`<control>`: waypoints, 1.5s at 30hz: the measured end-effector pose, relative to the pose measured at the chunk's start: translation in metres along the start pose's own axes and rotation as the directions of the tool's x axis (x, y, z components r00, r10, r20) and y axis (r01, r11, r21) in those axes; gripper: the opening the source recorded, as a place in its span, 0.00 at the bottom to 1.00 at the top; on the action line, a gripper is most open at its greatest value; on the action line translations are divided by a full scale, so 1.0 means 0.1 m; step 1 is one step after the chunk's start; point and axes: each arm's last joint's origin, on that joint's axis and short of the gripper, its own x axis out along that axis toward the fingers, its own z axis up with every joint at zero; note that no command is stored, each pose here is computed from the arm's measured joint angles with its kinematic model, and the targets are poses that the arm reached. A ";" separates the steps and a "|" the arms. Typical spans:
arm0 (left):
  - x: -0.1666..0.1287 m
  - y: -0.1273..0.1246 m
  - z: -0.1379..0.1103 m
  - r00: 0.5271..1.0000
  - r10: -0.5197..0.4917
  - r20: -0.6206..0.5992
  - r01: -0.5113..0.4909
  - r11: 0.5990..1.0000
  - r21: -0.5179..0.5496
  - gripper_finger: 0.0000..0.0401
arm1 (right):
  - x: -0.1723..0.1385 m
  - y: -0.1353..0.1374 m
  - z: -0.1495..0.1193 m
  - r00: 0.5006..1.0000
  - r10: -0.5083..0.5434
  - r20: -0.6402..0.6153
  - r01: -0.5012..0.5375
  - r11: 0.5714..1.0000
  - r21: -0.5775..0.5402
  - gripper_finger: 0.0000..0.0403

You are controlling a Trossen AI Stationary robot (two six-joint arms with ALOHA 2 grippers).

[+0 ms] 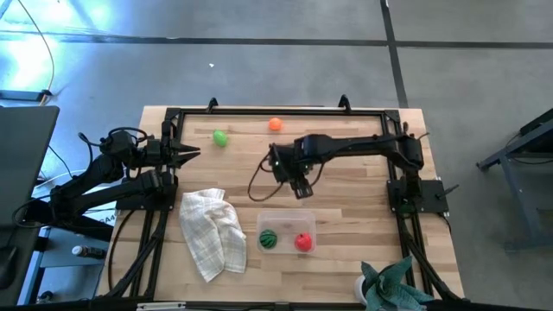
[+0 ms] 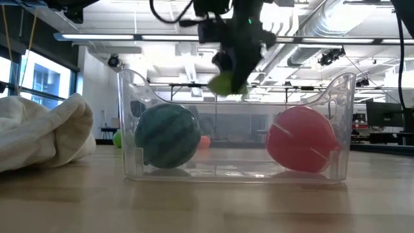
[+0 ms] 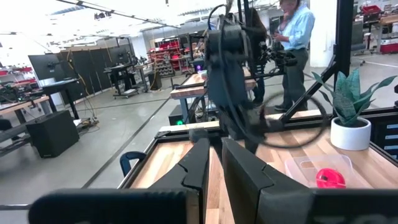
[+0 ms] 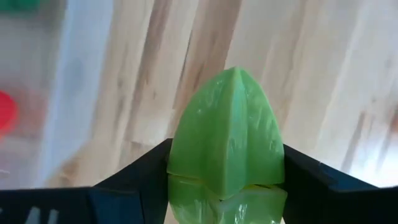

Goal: Pick and placing Produce into tupperware
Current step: Put the green starfruit into the transparent bin

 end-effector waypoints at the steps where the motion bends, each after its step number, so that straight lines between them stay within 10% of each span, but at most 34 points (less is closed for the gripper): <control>1: 0.00 0.00 0.00 1.000 0.000 0.000 0.000 1.000 0.000 0.09 | -0.08 -0.02 0.02 1.000 0.007 0.014 -0.007 0.999 0.031 0.54; 13: 0.00 0.00 0.00 1.000 0.000 0.000 0.000 1.000 0.000 0.09 | -0.98 0.14 0.33 0.955 0.116 0.274 -0.168 0.971 0.172 0.54; 27: 0.00 0.00 0.00 1.000 0.000 0.000 0.000 1.000 0.000 0.09 | -1.13 1.03 0.50 0.960 0.064 0.272 -0.145 0.946 0.289 0.54; 45: 0.00 0.00 0.00 1.000 0.000 0.000 0.000 1.000 0.000 0.09 | 0.26 1.53 0.80 0.992 0.107 -0.071 -0.060 0.873 0.484 0.54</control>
